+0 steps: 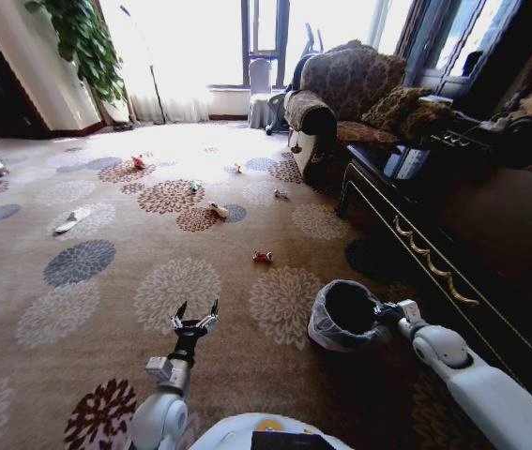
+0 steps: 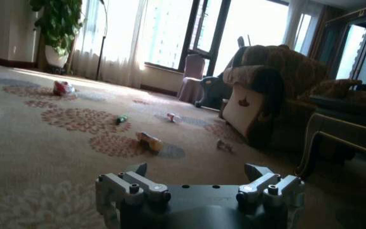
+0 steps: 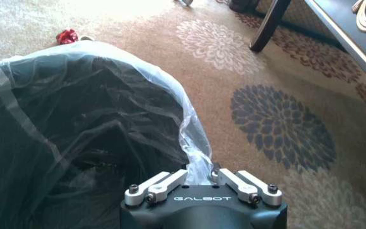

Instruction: Pick up the trash from the ground and place it into the trash bin.

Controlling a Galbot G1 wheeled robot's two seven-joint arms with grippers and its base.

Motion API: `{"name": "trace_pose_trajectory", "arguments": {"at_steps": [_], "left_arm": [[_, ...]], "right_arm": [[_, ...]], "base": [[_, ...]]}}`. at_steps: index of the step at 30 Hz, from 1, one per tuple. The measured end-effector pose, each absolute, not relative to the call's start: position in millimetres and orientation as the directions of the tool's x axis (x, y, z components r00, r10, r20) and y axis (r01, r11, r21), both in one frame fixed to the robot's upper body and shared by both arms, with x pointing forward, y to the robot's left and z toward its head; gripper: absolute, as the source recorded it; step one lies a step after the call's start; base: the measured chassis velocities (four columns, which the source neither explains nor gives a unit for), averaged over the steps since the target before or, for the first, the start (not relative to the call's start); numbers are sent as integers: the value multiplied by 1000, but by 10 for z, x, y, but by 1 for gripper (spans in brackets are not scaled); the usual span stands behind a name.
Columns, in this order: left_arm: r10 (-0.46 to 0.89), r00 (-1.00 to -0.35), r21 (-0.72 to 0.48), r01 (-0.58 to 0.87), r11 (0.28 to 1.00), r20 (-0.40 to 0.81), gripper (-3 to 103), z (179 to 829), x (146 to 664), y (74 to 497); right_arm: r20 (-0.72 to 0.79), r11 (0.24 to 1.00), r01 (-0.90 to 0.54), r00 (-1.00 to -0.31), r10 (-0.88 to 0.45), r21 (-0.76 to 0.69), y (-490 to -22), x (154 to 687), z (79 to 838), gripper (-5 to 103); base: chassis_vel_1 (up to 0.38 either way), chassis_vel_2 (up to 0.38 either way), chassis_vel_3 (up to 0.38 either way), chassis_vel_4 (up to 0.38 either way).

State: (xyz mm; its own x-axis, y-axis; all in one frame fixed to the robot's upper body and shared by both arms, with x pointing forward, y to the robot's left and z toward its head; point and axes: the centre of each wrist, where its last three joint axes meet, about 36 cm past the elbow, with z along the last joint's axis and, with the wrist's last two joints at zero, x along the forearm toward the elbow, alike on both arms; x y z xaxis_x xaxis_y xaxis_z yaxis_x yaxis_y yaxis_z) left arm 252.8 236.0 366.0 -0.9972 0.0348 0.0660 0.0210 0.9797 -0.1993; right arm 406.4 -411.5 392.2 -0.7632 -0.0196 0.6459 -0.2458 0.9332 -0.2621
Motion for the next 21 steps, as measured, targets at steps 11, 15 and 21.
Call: {"name": "trace_pose_trajectory", "arguments": {"at_steps": [11, 15, 21], "left_arm": [[44, -997, -197, 32, 980, 57, 100, 3693, 2538, 2362], [47, -997, -195, 35, 980, 55, 100, 3709, 2529, 2365], [43, -998, -206, 33, 978, 43, 100, 3726, 2530, 2379]], "right_arm": [[433, 969, -236, -882, -185, -67, -3701, 3844, 4235, 0], [309, 970, -242, -924, -225, -16, -3520, 3761, 4349, 0], [148, 972, -226, -961, -232, 57, -3270, 3672, 4457, 0]], "base": [[0, 0, 0, 0], [0, 0, 0, 0], [0, 0, 0, 0]]}}
